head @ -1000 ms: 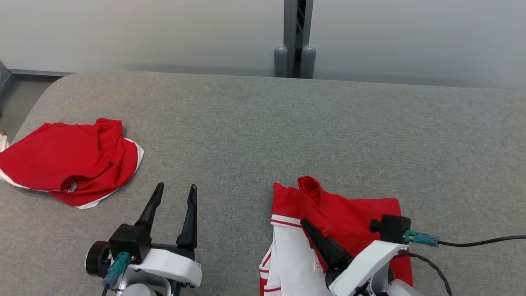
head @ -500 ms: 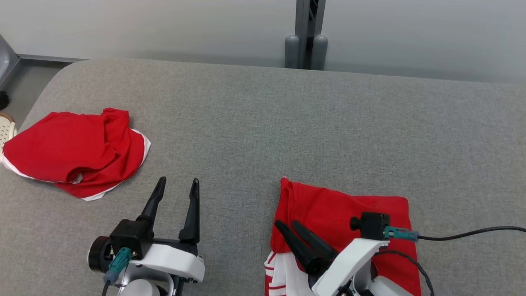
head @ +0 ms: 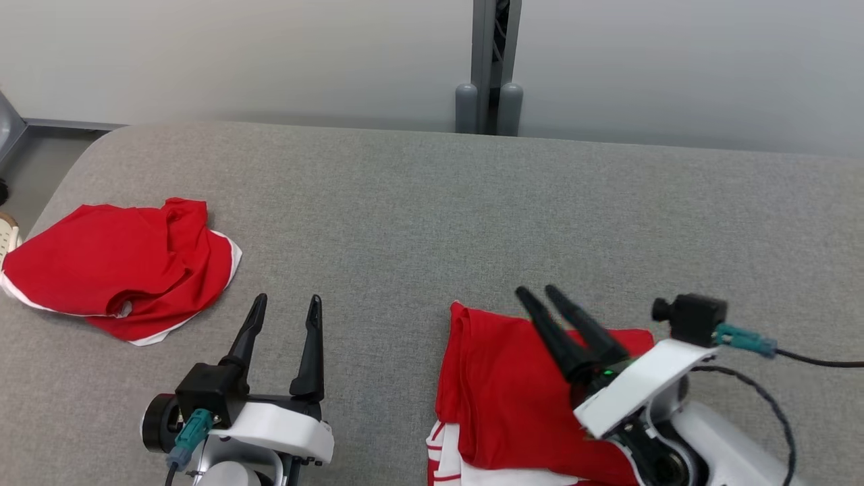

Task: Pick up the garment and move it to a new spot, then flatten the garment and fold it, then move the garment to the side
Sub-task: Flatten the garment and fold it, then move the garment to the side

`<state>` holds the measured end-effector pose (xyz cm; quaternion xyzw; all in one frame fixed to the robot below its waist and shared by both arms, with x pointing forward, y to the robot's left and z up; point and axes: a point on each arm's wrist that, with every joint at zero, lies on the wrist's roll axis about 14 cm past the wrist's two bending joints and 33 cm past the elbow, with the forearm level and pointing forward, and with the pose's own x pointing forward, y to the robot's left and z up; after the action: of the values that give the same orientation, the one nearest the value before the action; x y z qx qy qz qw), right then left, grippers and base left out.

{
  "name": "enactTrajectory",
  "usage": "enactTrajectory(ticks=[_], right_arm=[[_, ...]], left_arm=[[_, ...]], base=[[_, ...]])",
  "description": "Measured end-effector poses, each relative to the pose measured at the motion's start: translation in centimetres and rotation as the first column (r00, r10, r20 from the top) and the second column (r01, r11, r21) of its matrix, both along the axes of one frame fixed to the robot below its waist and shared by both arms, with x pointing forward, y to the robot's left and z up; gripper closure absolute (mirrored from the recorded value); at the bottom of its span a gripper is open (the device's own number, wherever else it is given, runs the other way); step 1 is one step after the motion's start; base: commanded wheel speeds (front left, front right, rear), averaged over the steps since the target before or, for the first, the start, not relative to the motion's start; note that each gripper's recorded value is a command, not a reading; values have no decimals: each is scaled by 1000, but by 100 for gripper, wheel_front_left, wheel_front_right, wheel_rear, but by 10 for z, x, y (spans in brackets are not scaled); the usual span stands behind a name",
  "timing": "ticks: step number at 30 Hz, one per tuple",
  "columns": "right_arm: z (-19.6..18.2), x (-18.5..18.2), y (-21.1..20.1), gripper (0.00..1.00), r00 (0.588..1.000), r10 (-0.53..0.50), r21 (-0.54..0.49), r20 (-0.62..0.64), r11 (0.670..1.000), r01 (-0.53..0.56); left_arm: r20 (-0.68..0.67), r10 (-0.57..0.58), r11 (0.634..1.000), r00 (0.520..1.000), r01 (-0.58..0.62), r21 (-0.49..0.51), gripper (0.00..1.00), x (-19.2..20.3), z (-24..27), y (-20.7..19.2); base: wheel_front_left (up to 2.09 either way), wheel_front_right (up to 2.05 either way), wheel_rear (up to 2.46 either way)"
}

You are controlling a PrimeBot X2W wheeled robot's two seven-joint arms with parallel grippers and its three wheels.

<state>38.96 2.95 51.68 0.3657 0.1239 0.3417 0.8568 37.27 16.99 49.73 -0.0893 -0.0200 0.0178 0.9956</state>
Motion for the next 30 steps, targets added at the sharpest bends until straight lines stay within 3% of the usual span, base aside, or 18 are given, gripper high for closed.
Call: enactTrajectory(ticks=[4,7,11,15,18,21,30], right_arm=[[16,23,-47,0,983,-123,-74,137,988,134],[19,36,-91,0,943,-192,-207,271,945,252],[23,44,-139,0,877,-250,-330,411,856,398],[20,40,-181,0,817,-303,-415,490,744,524],[19,28,-184,0,792,-363,-382,490,728,570],[18,16,-191,0,768,-349,-422,537,678,602],[0,-6,-193,0,768,-415,-417,488,663,622]], left_arm=[[17,-13,1000,1000,13,-2,0,1,5,-5],[30,-24,1000,999,24,-3,0,2,10,-8],[41,-40,999,998,40,-5,0,3,13,-14],[48,-63,998,997,63,-8,0,5,15,-22],[55,-79,997,995,80,-12,0,8,17,-28],[52,-94,995,994,95,-13,0,10,16,-33],[41,-120,993,992,121,-12,0,12,13,-42]], base=[[0,0,0],[0,0,0],[0,0,0],[0,0,0],[0,0,0],[0,0,0],[0,0,0]])
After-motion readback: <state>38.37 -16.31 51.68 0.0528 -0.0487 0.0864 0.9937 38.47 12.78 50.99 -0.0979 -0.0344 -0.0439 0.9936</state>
